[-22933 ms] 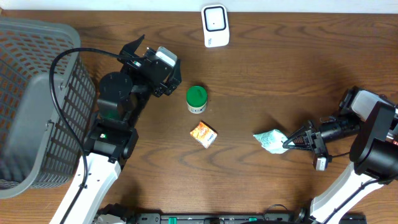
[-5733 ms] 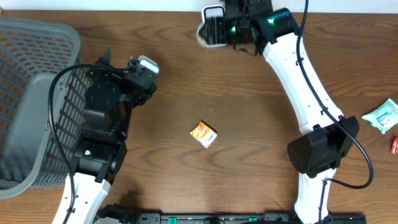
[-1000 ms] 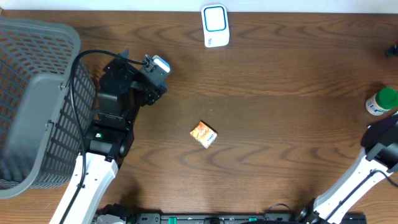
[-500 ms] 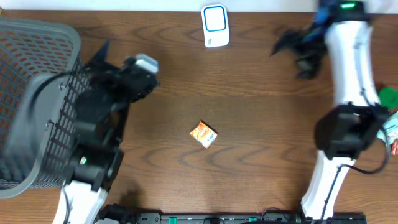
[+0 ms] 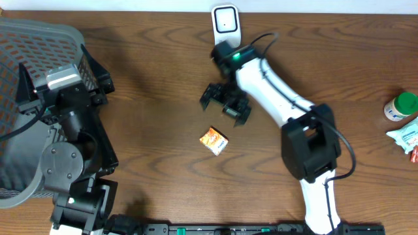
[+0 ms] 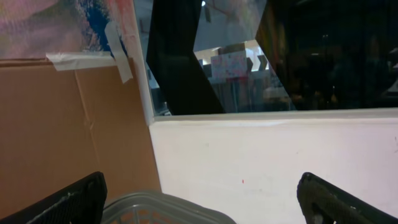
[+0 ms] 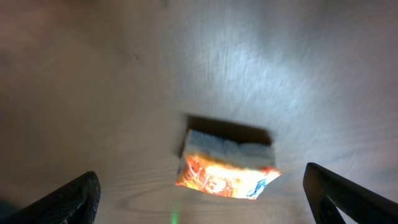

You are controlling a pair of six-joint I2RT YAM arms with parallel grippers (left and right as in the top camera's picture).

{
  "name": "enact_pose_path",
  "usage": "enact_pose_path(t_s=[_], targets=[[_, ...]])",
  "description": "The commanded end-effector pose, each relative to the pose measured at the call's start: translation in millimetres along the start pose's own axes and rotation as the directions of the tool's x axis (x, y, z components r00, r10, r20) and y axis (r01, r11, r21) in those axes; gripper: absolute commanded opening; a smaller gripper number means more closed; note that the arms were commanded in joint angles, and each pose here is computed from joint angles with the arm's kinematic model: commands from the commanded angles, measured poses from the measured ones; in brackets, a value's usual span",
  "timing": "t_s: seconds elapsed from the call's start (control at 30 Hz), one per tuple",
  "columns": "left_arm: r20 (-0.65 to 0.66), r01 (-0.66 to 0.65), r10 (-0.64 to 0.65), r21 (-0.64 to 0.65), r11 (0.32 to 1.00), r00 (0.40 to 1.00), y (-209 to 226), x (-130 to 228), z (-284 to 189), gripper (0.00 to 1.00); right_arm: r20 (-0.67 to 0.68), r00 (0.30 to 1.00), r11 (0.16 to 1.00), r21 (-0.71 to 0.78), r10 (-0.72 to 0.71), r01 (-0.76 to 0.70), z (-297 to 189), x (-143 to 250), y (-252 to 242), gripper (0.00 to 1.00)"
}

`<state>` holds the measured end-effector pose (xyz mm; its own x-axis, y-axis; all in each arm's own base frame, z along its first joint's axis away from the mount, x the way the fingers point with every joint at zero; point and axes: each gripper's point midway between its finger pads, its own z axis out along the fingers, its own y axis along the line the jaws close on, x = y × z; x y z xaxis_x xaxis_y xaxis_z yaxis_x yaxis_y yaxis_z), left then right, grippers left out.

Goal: Scan the item barcode
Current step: 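Reach the right gripper down to the orange snack pack and grasp it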

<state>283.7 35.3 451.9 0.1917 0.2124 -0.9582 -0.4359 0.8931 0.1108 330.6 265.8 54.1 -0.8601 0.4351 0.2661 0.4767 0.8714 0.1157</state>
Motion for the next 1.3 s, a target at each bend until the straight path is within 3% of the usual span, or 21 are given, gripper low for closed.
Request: enact_pose_path(t_s=[0.0, 0.53, 0.67, 0.77, 1.07, 1.1, 1.13, 1.17, 1.27], targets=[[0.001, 0.042, -0.042, -0.043, 0.998, 0.999, 9, -3, -1, 0.98, 0.048, 0.995, 0.992, 0.086, 0.084, -0.088, 18, 17, -7, 0.99], [0.001, 0.042, -0.042, -0.043, 0.998, 0.999, 9, -3, -1, 0.98, 0.099, 0.969, 0.941, 0.233, 0.227, -0.245, 90, 56, -52, 0.99], [0.001, 0.042, -0.042, -0.042, 0.998, 0.999, 9, -3, -1, 0.98, 0.109, 0.962, 0.929, 0.253, 0.25, -0.27, 99, 58, -62, 0.84], [-0.004, 0.037, -0.037, -0.038, 0.999, 0.999, 8, -2, 0, 0.98, 0.116, 0.962, 0.929, 0.253, 0.247, -0.269, 98, 55, -64, 0.81], [-0.014, 0.028, -0.029, -0.031, 0.999, 0.999, 7, 1, 0, 0.98, 0.028, 0.999, 0.963, 0.265, 0.045, -0.051, 92, 41, -70, 0.78], [-0.014, 0.028, -0.029, -0.031, 0.999, 0.999, 7, 1, 0, 0.98, 0.021, 1.0, 0.964, 0.264, 0.022, -0.026, 91, 38, -71, 0.8], [-0.014, 0.028, -0.029, -0.031, 0.999, 0.999, 7, 1, 0, 0.98, 0.008, 1.0, 0.965, 0.261, -0.022, 0.019, 90, 33, -73, 0.94], [-0.014, 0.028, -0.029, -0.031, 0.999, 0.999, 7, 1, 0, 0.98, 0.002, 0.998, 0.964, 0.261, -0.057, 0.055, 89, 29, -74, 0.98], [-0.017, 0.027, -0.027, -0.03, 0.999, 0.999, 7, 2, 0, 0.98, 0.015, 0.989, 0.954, 0.267, -0.145, 0.136, 86, 16, -77, 0.99]])
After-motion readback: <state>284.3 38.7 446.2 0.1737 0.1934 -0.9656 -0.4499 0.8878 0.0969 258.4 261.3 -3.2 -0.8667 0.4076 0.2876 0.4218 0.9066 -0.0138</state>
